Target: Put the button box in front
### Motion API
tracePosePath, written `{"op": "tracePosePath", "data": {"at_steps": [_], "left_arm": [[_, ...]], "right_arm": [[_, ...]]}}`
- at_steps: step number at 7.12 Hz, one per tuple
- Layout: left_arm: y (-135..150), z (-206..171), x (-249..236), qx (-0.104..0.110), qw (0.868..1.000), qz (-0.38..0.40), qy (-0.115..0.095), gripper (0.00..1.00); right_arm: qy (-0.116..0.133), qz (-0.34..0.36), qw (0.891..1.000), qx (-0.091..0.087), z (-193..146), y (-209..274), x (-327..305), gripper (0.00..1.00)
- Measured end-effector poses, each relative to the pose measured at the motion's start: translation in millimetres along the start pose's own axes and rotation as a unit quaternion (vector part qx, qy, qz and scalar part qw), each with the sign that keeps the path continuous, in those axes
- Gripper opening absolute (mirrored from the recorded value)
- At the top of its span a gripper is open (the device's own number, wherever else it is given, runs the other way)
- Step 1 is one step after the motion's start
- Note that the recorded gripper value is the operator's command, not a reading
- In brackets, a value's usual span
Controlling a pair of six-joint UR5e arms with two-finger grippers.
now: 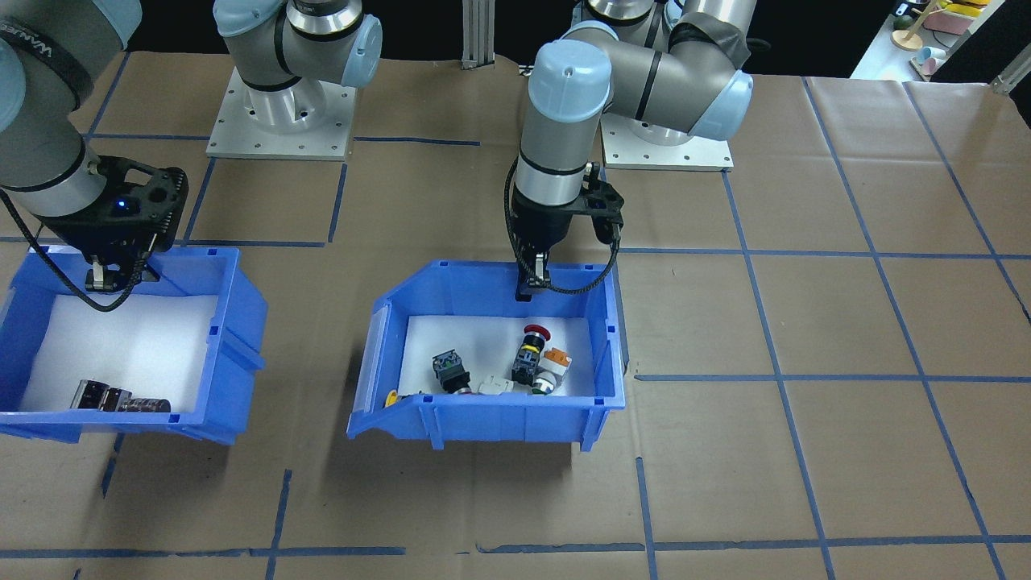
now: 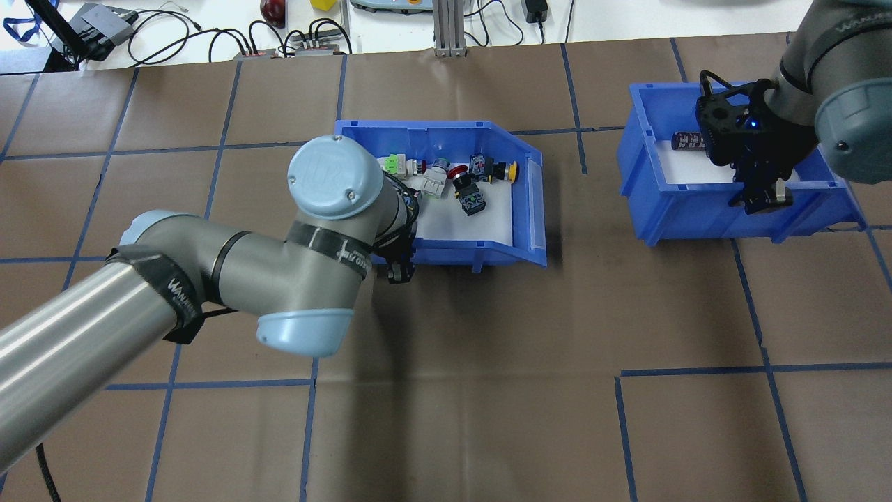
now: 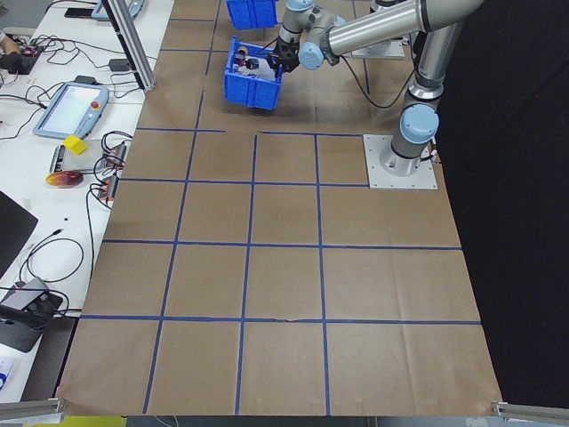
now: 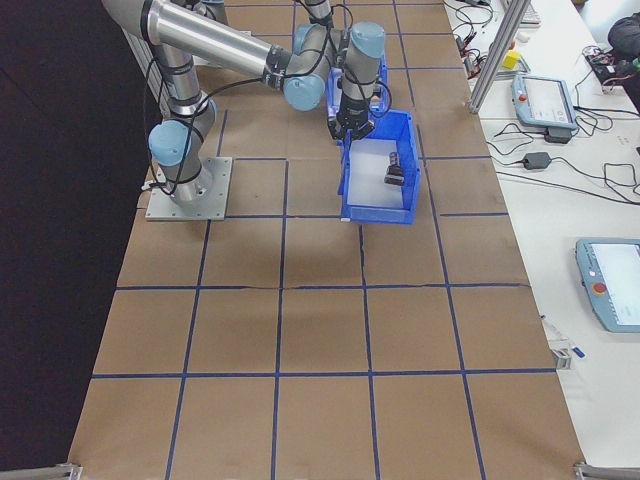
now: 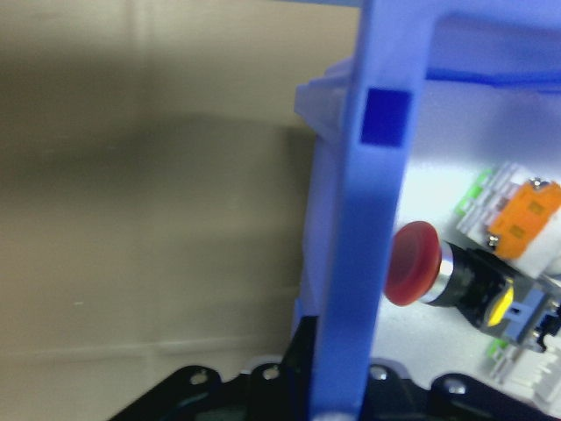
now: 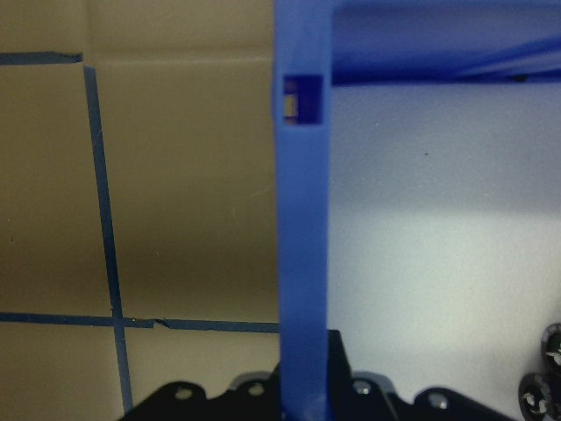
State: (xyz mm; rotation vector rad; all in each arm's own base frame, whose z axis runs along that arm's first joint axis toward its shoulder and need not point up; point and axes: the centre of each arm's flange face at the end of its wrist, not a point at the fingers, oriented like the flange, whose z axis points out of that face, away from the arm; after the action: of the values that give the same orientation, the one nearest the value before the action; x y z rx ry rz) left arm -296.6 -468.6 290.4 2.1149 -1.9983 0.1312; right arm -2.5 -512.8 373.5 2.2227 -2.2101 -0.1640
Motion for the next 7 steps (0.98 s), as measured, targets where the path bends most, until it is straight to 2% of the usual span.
{"op": "tracePosePath", "data": {"at_steps": [3,5,7], "left_arm": [[33,47,80,-0.014,1.0,-0.003,0.017,0.0],[43,51,94,-0.017,1.0,-0.004,0.022,0.0],[50,51,90,-0.033,0.999,-0.038,0.011,0.0]], "right_arm": [[0.002,-0.013,1.0,0.001,2,6,-4,0.05],[0.002,-0.013,1.0,0.001,2,6,-4,0.05],[0.002,-0.012,1.0,0.002,3,6,-5,0.05]]}}
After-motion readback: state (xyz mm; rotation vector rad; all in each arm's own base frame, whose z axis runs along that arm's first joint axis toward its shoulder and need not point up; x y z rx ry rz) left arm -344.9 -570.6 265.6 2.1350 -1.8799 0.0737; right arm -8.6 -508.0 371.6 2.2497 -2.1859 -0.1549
